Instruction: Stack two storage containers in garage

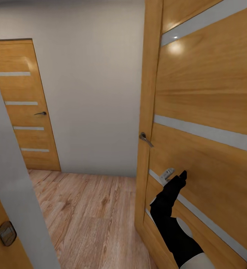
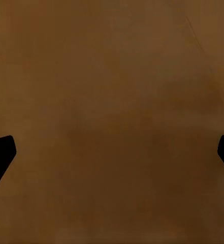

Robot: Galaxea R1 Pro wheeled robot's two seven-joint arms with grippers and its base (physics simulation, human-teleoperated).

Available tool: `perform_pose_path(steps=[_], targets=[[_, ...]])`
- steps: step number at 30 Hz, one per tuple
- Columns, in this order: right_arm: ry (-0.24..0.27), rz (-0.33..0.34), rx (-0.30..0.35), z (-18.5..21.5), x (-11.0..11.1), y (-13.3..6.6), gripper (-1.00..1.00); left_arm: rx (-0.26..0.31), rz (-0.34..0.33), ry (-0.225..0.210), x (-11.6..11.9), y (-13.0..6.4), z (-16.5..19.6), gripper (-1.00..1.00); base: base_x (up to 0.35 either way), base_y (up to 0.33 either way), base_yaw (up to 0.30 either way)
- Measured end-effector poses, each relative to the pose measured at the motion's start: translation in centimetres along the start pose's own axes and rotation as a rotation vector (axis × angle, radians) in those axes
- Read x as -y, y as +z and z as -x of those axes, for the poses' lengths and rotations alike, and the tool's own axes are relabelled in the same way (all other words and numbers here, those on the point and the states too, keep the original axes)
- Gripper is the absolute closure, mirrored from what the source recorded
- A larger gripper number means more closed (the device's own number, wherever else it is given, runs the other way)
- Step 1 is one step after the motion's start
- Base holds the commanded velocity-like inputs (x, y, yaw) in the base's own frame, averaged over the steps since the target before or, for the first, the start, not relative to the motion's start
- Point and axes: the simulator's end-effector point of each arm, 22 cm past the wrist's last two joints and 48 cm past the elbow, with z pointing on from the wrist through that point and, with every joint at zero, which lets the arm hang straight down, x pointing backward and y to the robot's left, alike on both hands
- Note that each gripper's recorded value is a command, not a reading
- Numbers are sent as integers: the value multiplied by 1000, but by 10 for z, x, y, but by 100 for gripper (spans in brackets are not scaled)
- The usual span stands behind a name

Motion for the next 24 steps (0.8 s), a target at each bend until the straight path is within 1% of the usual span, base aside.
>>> perform_pose_path(steps=[3, 9, 18, 24], targets=[[1, 2, -1, 0, 0, 0, -100, -1, 1, 0, 0, 0, -1, -100, 95, -2, 0], [1, 1, 0, 0, 0, 0, -100, -1, 1, 1, 0, 0, -1, -100, 198, -74, 0], [2, 2, 0, 0, -1, 0, -100, -1, 1, 2, 0, 0, -1, -100, 21, -9, 0], [4, 6, 0, 0, -1, 0, -100, 0, 1, 2, 0, 0, 0, -100, 116, -111, 0]])
